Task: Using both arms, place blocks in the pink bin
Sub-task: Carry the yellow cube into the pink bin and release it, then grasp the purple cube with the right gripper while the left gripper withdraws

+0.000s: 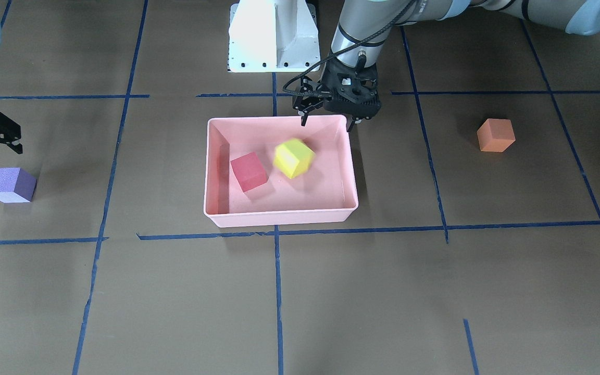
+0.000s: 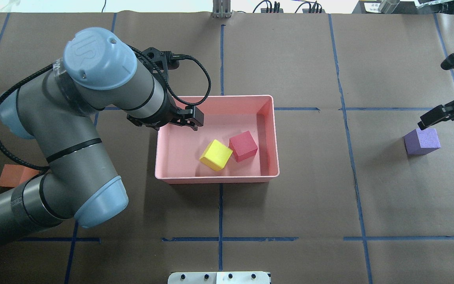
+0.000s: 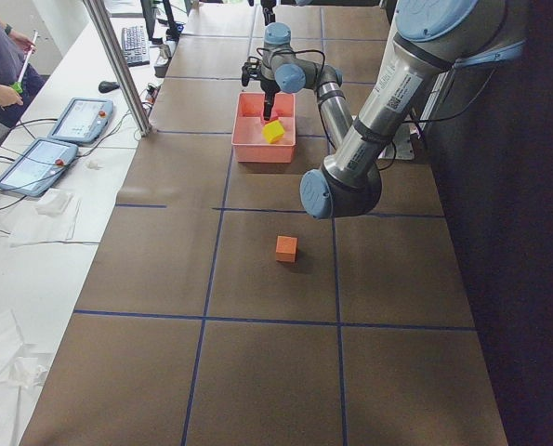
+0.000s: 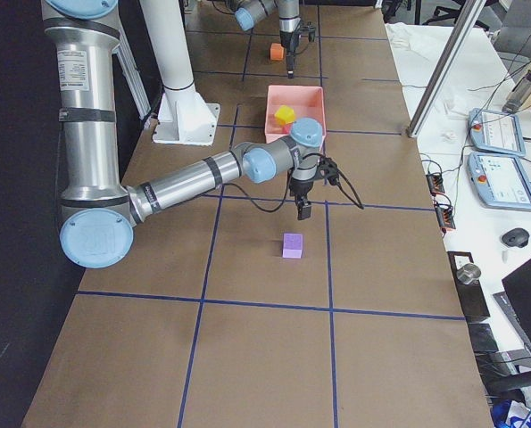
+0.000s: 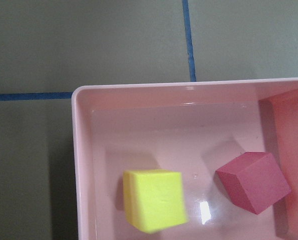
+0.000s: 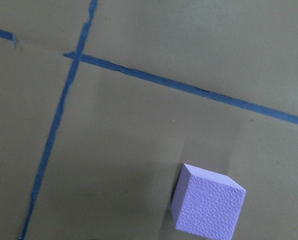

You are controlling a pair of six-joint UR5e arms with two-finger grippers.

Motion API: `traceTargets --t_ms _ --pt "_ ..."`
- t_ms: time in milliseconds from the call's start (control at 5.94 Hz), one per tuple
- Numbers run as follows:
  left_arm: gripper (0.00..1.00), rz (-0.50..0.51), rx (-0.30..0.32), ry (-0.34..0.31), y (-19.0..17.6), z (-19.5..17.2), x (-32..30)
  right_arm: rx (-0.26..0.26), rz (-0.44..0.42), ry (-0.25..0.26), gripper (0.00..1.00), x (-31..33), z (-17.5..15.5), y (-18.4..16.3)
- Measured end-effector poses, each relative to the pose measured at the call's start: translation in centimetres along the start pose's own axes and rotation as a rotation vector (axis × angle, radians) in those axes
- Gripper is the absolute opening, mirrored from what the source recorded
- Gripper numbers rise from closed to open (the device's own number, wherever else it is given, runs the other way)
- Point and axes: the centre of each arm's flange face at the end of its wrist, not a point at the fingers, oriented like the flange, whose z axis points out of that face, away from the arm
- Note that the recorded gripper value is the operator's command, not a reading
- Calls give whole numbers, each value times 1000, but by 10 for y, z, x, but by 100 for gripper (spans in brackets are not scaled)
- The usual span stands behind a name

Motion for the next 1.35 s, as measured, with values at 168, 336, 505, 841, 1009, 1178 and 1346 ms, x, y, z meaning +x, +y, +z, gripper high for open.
traceTargets --t_ms 168,336,505,841,1009,1178,1346 --pt "100 0 2 -3 2 1 1 2 70 7 100 18 16 12" --pt "100 0 2 -4 3 2 1 23 123 10 100 30 33 15" --pt "100 0 2 -3 3 2 1 39 157 20 100 33 55 16" --pt "100 0 2 -4 4 2 0 28 166 76 100 25 94 18" --pt "100 0 3 -4 4 2 0 5 158 95 97 27 111 21" --pt "100 0 3 -4 4 2 0 -19 151 106 47 29 125 23" --pt "100 0 2 -5 4 2 -1 -29 145 109 30 27 132 21"
